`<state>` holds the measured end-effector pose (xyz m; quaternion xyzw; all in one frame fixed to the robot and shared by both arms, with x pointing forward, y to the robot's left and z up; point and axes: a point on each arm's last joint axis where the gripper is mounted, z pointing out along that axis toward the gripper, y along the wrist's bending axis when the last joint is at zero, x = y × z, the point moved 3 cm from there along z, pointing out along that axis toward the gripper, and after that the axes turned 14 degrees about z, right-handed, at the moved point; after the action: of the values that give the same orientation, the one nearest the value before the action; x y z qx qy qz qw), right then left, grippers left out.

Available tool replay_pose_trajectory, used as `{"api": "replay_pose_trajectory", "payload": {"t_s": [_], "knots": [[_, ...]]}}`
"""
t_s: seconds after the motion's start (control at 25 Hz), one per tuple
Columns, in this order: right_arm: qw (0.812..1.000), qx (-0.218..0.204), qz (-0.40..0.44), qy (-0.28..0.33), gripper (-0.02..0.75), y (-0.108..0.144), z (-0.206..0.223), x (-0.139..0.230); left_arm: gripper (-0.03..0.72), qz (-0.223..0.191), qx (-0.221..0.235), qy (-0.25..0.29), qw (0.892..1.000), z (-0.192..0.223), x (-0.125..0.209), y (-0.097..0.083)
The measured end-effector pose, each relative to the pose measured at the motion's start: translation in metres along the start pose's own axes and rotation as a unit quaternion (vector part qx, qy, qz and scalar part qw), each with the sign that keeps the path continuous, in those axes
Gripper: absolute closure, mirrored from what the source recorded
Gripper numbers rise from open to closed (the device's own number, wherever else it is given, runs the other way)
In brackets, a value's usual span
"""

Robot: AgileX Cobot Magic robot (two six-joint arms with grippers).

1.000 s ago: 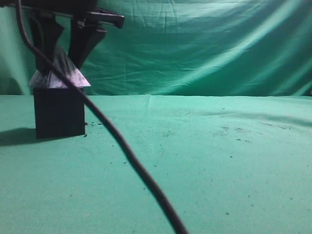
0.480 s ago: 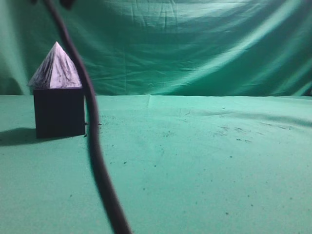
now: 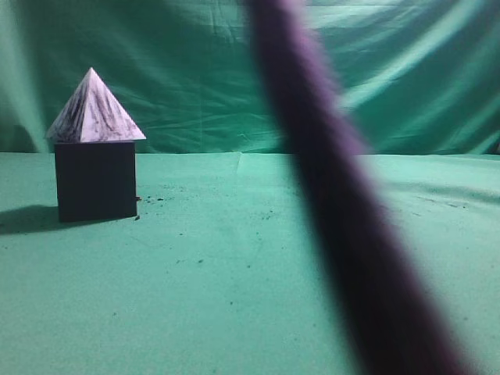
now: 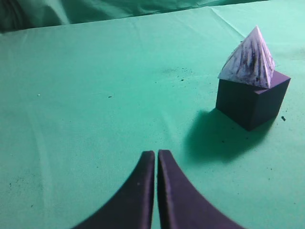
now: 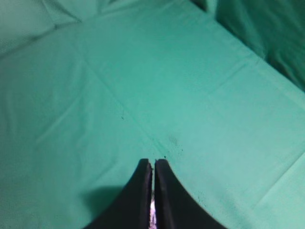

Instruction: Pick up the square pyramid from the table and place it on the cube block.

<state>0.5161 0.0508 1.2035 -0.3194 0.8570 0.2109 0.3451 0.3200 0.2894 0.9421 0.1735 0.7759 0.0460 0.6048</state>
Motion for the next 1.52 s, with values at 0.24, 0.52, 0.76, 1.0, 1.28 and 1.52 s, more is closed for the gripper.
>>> {"api": "replay_pose_trajectory", "payload": {"t_s": [0.24, 0.52, 0.76, 1.0, 1.28, 1.52], "knots": [[1.0, -0.003, 0.015, -0.022, 0.738, -0.001, -0.057, 0.004, 0.688, 0.0, 0.0, 0.0, 1.0, 0.0, 0.0, 0.0], [0.998, 0.042, 0.021, 0.053, 0.738, -0.019, -0.08, 0.065, 0.688, 0.0, 0.0, 0.0, 1.0, 0.0, 0.0, 0.0], [0.998, 0.037, 0.033, 0.051, 0.738, -0.029, -0.107, 0.125, 0.688, 0.0, 0.0, 0.0, 1.0, 0.0, 0.0, 0.0], [0.999, 0.013, 0.047, 0.007, 0.738, -0.035, -0.135, 0.179, 0.688, 0.0, 0.0, 0.0, 1.0, 0.0, 0.0, 0.0], [0.998, -0.013, 0.057, -0.037, 0.738, -0.041, -0.162, 0.229, 0.688, 0.0, 0.0, 0.0, 1.0, 0.0, 0.0, 0.0], [0.998, 0.007, 0.042, -0.04, 0.738, -0.049, -0.179, 0.243, 0.688, 0.0, 0.0, 0.0, 1.0, 0.0, 0.0, 0.0]]}}
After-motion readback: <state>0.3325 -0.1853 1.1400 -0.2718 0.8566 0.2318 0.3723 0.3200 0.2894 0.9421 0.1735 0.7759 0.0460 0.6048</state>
